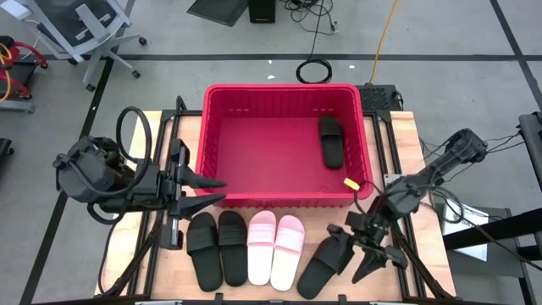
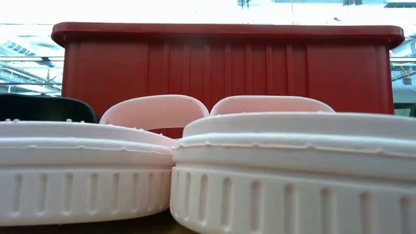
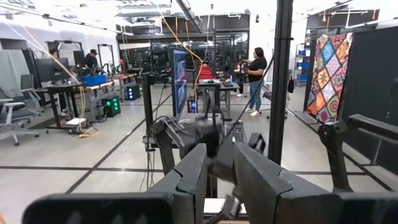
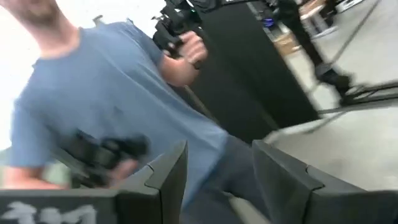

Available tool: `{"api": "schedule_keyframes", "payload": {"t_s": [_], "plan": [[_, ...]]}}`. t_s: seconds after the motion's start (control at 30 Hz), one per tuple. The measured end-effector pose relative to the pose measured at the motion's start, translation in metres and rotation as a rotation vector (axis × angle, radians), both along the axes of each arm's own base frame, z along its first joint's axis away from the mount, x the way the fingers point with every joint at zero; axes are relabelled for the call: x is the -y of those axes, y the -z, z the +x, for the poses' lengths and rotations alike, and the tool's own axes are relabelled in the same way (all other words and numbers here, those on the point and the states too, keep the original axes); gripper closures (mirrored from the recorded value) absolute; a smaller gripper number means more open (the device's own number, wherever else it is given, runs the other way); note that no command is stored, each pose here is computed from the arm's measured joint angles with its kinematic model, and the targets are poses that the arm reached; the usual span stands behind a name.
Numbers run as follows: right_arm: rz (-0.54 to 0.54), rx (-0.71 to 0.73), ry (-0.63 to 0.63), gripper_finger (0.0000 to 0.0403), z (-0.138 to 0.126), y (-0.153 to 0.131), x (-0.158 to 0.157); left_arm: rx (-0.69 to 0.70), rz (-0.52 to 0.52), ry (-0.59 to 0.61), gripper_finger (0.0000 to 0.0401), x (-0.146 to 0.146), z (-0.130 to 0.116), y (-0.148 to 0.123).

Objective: Pick and place slides into bin
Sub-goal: Put the black slide into the red container

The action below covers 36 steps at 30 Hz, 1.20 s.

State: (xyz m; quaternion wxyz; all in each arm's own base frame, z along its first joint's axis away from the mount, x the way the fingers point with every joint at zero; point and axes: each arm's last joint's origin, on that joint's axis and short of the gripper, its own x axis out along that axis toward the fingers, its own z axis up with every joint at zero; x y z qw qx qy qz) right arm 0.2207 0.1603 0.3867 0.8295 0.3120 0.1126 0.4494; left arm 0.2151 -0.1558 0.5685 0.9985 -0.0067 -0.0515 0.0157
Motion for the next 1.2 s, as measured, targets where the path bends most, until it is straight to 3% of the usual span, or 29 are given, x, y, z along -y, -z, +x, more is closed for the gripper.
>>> {"api": "schedule_keyframes", "payload": {"t_s": [0.1,0.23,0.57,0.9,1.2], "plan": [[-0.163,0.015,0.071,0.0234,0.001,-0.025,0.005,0.0,-0.002,0.001,0.0313,0.0,0.0,0.0],[-0.417,-0.066,0.134,0.0234,0.003,-0.036,0.002,-0.001,0.008,0.0,0.0313,0.0,0.0,0.0],[-0.81,-0.328,0.188,0.0234,0.045,-0.003,-0.037,-0.057,0.046,0.013,0.0313,0.003,-0.001,0.007],[-0.966,-0.671,0.278,0.0234,0.078,0.072,-0.064,-0.064,0.091,0.103,0.0313,0.018,-0.012,0.008],[-1.032,-0.884,0.42,0.0234,0.084,0.114,-0.075,-0.064,0.158,0.155,0.0313,0.029,-0.022,0.009]]}}
